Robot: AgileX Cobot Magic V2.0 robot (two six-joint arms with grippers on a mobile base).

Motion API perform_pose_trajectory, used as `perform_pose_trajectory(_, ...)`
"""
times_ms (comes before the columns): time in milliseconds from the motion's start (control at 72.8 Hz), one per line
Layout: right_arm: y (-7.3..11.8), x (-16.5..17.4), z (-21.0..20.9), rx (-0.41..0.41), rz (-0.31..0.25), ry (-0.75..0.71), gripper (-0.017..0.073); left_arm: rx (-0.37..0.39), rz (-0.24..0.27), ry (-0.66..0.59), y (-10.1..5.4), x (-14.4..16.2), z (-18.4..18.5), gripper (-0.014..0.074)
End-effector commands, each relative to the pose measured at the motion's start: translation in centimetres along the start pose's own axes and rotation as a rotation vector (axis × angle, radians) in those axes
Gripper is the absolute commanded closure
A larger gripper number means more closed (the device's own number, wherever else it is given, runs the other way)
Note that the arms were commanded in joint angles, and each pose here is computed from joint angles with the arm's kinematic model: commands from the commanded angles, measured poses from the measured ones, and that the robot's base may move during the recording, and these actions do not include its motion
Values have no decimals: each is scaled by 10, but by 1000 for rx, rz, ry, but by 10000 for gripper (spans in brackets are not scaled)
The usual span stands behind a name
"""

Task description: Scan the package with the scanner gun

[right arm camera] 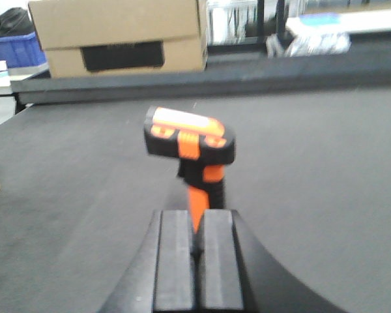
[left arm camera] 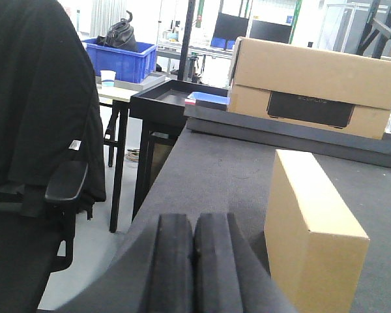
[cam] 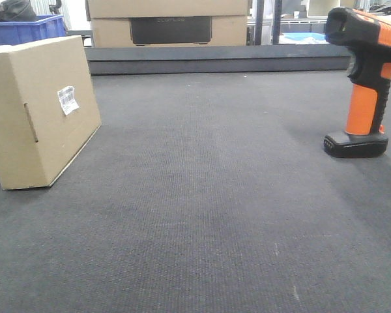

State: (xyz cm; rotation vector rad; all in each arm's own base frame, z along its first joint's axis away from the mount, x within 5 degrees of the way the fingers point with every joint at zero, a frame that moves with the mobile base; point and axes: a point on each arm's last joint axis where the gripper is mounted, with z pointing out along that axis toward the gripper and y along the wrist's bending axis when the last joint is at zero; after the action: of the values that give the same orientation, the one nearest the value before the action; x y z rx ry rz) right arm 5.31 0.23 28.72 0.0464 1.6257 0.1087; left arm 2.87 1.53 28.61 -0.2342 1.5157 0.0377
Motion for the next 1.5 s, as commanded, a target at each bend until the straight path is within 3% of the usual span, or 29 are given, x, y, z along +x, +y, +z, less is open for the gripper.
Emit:
perform_pose_trajectory(0,-1,4,-8,5,-122,-58,721,3,1,-20,0,-1,-1,705)
perform_pose_trajectory(69,-2,16,-13,6,-163,-79,721,3,1,-20,0,-1,-1,705)
perform_pose_trajectory(288,-6,52,0,17,-156,-88,721,4,1,-21,0,-1,-1,705)
perform_pose_trajectory(453,-12,77,7,76,-63,-95,721,4,1,-21,0,-1,-1,705)
perform_pose_trajectory(522,-13,73,7,93,-48,-149,721,4,1,-21,0,-1,-1,705)
perform_pose_trajectory(1483,-13,77,7,94,-46,-98,721,4,1,-21,0,-1,-1,705)
